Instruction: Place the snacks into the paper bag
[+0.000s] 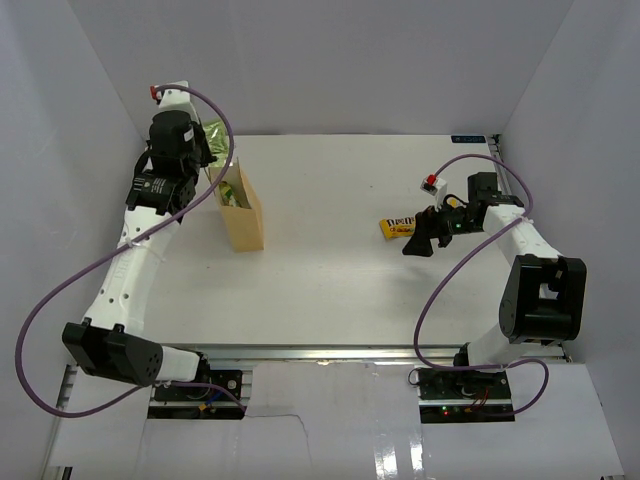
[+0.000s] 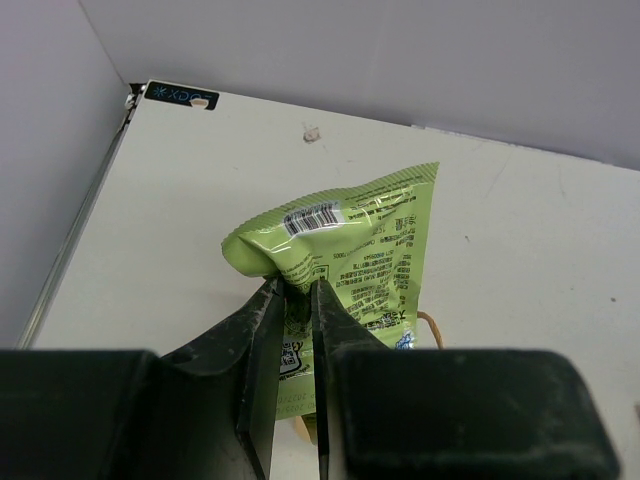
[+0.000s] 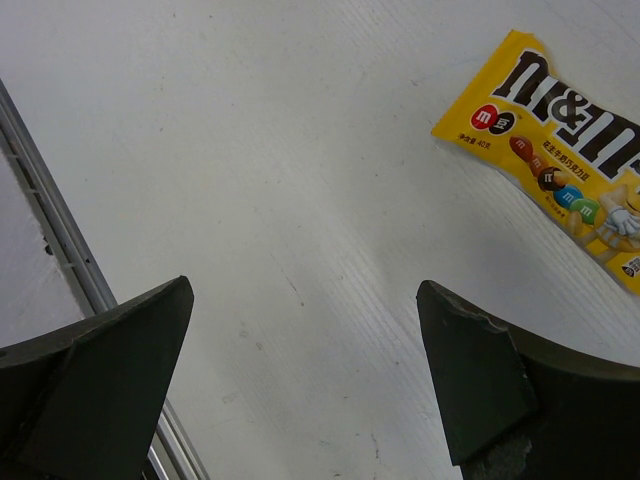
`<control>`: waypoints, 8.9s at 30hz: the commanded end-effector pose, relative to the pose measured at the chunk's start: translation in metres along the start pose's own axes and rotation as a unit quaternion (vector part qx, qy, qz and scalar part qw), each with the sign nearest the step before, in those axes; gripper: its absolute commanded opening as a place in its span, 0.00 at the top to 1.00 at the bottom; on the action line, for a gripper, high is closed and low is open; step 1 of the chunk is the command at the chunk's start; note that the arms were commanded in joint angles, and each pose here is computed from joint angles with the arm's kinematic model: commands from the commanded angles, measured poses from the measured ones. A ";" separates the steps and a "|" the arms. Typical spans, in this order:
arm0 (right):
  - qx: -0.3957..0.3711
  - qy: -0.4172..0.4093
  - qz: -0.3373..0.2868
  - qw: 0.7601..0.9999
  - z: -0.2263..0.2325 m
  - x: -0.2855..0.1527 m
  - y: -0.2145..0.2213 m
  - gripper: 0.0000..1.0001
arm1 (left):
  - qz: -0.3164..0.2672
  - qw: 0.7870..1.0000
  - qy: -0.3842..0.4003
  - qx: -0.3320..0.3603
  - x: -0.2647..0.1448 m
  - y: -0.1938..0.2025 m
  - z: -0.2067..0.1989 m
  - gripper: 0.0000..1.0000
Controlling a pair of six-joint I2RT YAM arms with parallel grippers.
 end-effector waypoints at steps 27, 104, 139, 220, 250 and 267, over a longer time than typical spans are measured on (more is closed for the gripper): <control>-0.003 -0.003 -0.013 1.000 0.002 -0.003 -0.002 0.01 | 0.039 0.988 -0.067 0.131 0.017 0.033 -0.013 1.00; 0.086 0.226 0.083 0.967 -0.070 -0.018 -0.001 0.07 | 0.022 0.952 0.232 -0.200 -0.183 0.066 0.004 0.02; 0.146 0.268 0.144 0.942 -0.082 0.006 0.008 0.05 | 0.039 0.942 0.257 -0.211 -0.185 0.080 0.001 0.02; -0.419 0.241 -0.411 0.773 0.205 0.135 -0.453 0.88 | -0.196 0.851 0.384 -0.298 -0.295 -0.086 -0.003 0.02; -0.493 0.227 -0.318 0.778 0.187 0.172 -0.397 0.49 | -0.181 0.859 0.367 -0.307 -0.296 -0.065 0.009 0.02; -0.407 0.134 -0.288 0.856 0.180 0.052 -0.361 0.14 | -0.112 0.878 0.374 -0.279 -0.265 -0.041 -0.013 0.02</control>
Point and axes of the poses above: each gripper's point midway between its finger pads, its own x axis out along the fingers, its own z axis along the line the jaws close on, y = z × x, the point moved 5 cm from there along -x, back along the fingers, and after that the axes turned 11 degrees about -x, right-handed, at the moved point
